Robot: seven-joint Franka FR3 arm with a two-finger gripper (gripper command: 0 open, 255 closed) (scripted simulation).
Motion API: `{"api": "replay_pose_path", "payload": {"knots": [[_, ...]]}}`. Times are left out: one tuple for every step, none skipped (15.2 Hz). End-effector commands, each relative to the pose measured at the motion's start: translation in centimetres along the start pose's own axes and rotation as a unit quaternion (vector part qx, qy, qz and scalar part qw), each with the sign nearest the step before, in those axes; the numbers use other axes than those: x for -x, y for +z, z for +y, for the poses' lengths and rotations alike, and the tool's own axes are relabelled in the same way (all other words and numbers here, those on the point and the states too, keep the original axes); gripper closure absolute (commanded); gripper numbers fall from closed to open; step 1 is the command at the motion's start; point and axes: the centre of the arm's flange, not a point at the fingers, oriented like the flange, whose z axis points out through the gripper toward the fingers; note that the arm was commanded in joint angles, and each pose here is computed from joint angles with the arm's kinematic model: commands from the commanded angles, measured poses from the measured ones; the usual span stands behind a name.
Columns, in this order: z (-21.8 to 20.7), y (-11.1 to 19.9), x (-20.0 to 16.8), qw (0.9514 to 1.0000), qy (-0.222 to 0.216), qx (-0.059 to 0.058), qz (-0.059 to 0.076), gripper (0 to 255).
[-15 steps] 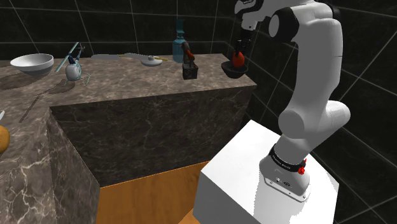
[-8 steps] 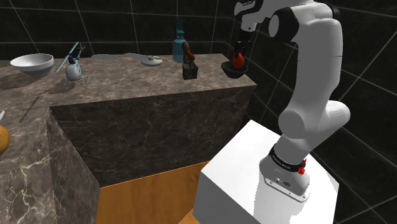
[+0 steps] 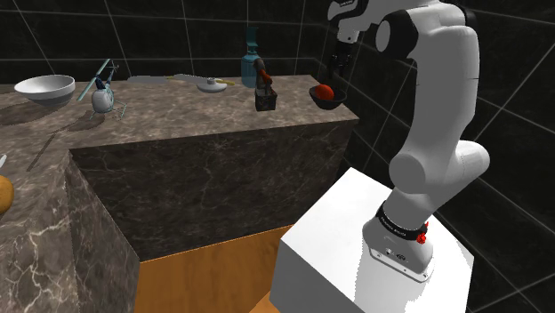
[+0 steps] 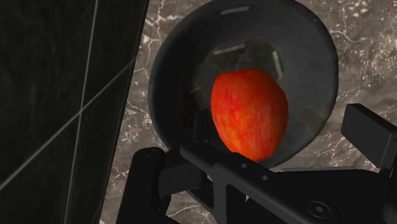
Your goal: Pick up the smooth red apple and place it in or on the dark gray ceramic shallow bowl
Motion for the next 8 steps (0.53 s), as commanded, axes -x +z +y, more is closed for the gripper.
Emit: {"api": "replay_pose_path", "payload": {"knots": [[0.0,-2.1,0.0,1.0,0.0,0.0,0.0,0],[0.0,-3.5,0.0,1.0,0.0,0.0,0.0,0],[0.0,-4.5,0.0,1.0,0.0,0.0,0.0,0],[0.0,-4.5,0.0,1.0,0.0,0.0,0.0,0],[0.0,-4.5,0.0,1.0,0.0,0.0,0.0,0],[0.0,-4.5,0.0,1.0,0.0,0.0,0.0,0],[0.0,-4.5,0.0,1.0,0.0,0.0,0.0,0],[0.0,-4.5,0.0,1.0,0.0,0.0,0.0,0]]}}
